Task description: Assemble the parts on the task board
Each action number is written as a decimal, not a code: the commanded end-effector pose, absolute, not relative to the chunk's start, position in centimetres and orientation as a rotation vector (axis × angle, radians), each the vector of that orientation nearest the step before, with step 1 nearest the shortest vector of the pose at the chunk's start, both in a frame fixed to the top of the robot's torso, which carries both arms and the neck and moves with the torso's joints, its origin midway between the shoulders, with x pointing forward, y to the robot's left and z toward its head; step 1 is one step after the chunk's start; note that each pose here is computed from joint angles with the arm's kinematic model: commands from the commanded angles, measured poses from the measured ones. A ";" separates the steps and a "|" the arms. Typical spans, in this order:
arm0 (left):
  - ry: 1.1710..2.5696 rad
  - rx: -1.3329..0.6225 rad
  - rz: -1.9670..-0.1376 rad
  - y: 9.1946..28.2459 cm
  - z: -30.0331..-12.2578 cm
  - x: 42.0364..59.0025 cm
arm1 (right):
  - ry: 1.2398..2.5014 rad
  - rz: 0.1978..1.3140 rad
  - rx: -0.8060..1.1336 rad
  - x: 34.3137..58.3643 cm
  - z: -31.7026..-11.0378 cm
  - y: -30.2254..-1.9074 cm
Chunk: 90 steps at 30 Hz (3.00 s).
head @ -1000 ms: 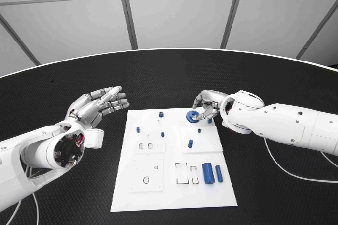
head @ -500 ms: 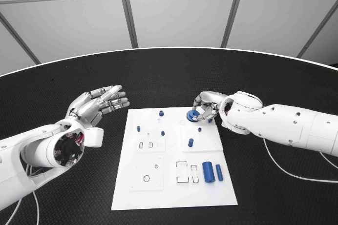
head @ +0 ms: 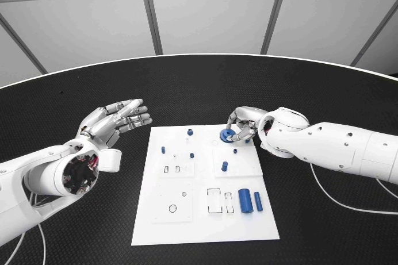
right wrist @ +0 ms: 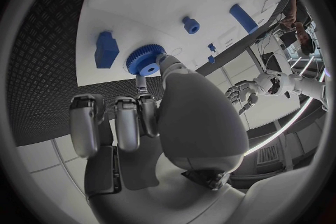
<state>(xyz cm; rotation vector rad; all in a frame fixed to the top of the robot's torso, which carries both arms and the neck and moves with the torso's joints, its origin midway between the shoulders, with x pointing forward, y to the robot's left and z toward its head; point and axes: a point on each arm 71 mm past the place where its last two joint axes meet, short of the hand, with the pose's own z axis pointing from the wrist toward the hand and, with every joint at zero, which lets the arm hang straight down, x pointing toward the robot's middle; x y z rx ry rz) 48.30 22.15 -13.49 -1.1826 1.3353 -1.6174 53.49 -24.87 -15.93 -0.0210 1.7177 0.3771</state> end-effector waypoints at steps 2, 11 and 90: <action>1.336 -1.183 -1.617 22.2 -13.5 48.3 | 1.715 0.376 -0.019 53.5 -15.9 -24.9; 1.336 -1.184 -1.615 22.2 -13.5 48.3 | 1.695 0.400 -0.025 53.2 -15.7 -24.5; 1.347 -1.186 -1.618 21.9 -13.6 48.6 | 1.574 0.440 -0.401 53.4 -15.2 -10.4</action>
